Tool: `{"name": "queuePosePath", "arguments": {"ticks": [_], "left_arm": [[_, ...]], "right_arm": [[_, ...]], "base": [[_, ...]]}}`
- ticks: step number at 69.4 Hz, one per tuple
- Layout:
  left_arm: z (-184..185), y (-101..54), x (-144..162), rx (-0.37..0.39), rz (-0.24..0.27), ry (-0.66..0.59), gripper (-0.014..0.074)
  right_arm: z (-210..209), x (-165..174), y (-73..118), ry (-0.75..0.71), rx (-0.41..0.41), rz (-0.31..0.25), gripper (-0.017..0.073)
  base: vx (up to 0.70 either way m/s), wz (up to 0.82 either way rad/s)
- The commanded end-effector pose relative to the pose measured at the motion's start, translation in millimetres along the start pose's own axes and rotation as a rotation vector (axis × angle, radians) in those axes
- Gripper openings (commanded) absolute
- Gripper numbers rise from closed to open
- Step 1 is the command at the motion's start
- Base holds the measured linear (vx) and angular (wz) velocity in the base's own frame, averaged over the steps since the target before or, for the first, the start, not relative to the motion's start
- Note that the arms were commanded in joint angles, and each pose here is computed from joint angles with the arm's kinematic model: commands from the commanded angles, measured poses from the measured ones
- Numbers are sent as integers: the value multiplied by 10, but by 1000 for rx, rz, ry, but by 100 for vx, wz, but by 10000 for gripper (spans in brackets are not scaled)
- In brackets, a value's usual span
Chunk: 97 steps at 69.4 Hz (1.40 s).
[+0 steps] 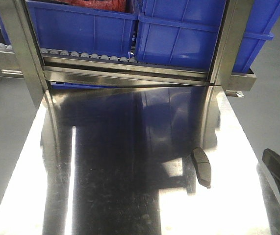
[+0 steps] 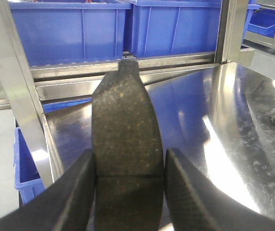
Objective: Move and align brake pads A on conveyor
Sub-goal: 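Move the right gripper over the remaining brake pad on the table, then lower the right gripper and close it on the brake pad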
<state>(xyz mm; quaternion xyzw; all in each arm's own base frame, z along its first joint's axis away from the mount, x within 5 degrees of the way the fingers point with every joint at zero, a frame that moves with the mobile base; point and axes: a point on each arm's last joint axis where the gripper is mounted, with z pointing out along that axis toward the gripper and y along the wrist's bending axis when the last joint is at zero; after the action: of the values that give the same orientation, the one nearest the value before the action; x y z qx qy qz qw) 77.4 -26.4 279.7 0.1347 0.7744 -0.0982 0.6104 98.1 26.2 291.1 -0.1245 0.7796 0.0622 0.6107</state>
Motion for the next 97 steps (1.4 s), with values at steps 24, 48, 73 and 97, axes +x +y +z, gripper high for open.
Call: {"name": "queuePosePath", "arguments": {"ticks": [24, 48, 73, 97], "left_arm": [[-24, -9, -174, 11, 1, -118, 42], [-24, -9, -174, 11, 1, -118, 42], [-24, -9, -174, 11, 1, -118, 42], [-24, -9, -174, 11, 1, -118, 42]], "right_arm": [[607, -401, -5, 306, -9, 135, 662], [1518, -437, 2, 687, -1, 139, 648], [2318, -144, 44, 891, -6, 156, 636], [2714, 334, 70, 1035, -4, 141, 608]], "base": [[0, 0], [0, 0], [0, 0], [0, 0]]}}
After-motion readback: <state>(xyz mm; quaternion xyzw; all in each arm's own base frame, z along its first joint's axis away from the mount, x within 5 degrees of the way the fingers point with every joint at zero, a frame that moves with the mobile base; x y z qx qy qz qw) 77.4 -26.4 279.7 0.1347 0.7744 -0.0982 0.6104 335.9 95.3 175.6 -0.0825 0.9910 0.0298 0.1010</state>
